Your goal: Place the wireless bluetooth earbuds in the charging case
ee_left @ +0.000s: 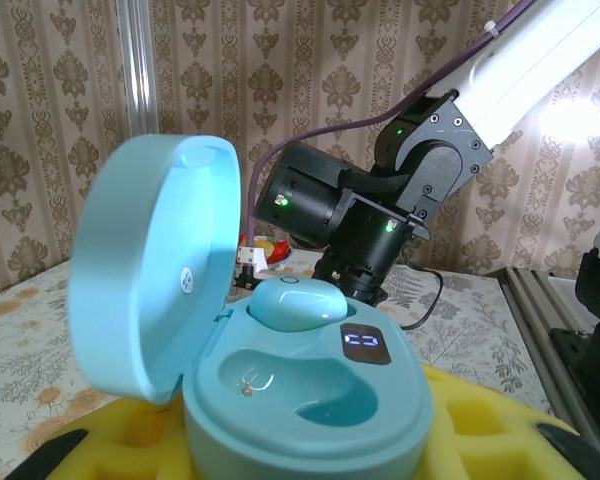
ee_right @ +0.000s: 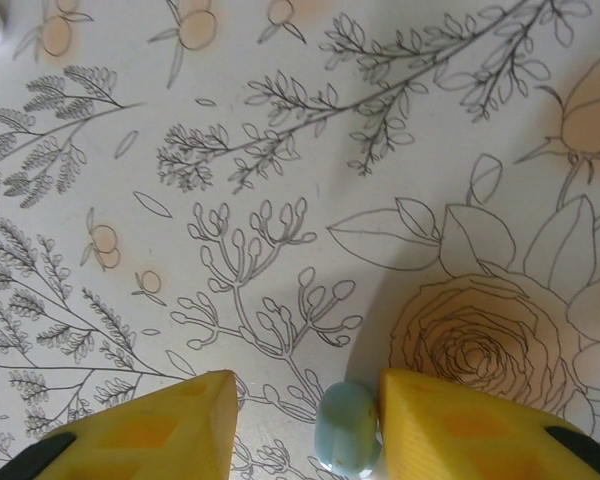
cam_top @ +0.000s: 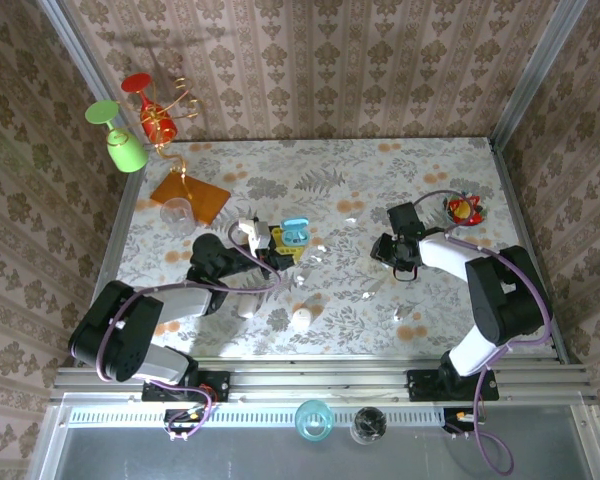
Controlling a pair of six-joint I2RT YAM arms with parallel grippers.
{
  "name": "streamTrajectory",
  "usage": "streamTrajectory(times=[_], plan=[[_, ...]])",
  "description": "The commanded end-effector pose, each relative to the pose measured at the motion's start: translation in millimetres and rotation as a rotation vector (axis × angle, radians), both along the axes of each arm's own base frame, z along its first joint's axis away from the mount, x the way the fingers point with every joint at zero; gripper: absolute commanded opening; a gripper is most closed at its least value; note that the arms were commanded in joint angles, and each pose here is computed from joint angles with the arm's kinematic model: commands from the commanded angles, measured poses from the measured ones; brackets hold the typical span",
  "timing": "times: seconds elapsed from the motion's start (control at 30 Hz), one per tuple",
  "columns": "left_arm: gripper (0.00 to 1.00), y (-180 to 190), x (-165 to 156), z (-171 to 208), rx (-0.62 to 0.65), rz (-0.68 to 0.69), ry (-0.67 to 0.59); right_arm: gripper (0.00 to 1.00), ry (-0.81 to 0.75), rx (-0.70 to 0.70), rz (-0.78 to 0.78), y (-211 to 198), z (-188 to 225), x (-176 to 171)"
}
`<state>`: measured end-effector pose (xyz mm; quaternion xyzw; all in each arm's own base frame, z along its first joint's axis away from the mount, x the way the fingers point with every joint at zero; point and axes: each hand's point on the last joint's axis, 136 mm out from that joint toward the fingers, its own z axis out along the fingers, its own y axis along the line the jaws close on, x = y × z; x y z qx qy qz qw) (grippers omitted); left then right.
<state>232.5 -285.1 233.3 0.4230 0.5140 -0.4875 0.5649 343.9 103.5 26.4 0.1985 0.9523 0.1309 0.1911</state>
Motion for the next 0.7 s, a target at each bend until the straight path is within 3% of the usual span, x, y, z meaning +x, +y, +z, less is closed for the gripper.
streamTrajectory(times=[0.0, 0.23, 0.5, 0.67], plan=[[0.27, 4.2, -4.6, 8.7, -0.019, -0.006, -0.03, 0.43, -0.029, -0.037, 0.027, -2.4, 7.0, 10.4], [0.27, 6.6, -2.5, 4.3, -0.014, 0.021, -0.032, 0.44, -0.039, -0.12, 0.105, -5.4, 22.0, 7.6], [0.27, 28.1, 10.6, -6.1, -0.003, 0.123, -0.024, 0.44, 0.044, -0.676, 0.219, -31.5, 42.3, -13.5], [0.27, 54.3, 26.3, -16.0, 0.012, 0.216, -0.011, 0.43, 0.074, -0.859, 0.267, -23.3, 44.5, -10.5]])
